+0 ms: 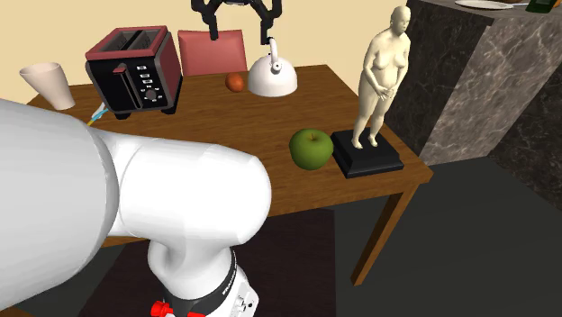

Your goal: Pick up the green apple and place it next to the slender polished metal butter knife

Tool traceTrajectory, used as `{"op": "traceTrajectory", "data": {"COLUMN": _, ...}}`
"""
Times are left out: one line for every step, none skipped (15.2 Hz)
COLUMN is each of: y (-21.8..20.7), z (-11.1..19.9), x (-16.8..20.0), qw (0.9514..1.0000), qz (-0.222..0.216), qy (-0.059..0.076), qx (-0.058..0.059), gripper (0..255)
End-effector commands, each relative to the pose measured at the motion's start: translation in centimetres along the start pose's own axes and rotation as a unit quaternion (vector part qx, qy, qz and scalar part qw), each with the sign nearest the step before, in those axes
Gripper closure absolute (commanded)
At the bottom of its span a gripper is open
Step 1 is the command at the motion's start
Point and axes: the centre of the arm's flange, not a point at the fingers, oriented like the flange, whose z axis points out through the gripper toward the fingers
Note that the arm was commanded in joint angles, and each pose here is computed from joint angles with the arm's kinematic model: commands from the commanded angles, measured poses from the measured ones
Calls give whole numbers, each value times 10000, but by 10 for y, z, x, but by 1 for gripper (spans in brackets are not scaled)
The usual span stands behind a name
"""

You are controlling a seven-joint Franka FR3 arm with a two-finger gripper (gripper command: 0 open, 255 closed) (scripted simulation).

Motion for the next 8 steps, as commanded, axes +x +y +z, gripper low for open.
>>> {"op": "traceTrajectory", "data": {"y": 0, "z": 0, "x": 0, "qw": 10000, "qz": 0, "qy": 0, "qx": 0, "gripper": 0}}
{"op": "traceTrajectory", "data": {"y": 9, "z": 8, "x": -6, "qw": 9999, "qz": -146, "qy": 58, "qx": -14, "gripper": 0}}
{"op": "traceTrajectory", "data": {"y": 18, "z": 16, "x": -12, "qw": 9995, "qz": -291, "qy": 116, "qx": -27, "gripper": 0}}
{"op": "traceTrajectory", "data": {"y": 28, "z": 25, "x": -17, "qw": 9989, "qz": -437, "qy": 174, "qx": -41, "gripper": 0}}
{"op": "traceTrajectory", "data": {"y": 37, "z": 33, "x": -22, "qw": 9980, "qz": -582, "qy": 232, "qx": -55, "gripper": 0}}
{"op": "traceTrajectory", "data": {"y": 47, "z": 41, "x": -27, "qw": 9969, "qz": -727, "qy": 289, "qx": -68, "gripper": 0}}
{"op": "traceTrajectory", "data": {"y": 57, "z": 49, "x": -31, "qw": 9956, "qz": -872, "qy": 347, "qx": -82, "gripper": 0}}
{"op": "traceTrajectory", "data": {"y": 67, "z": 58, "x": -35, "qw": 9939, "qz": -1017, "qy": 405, "qx": -96, "gripper": 0}}
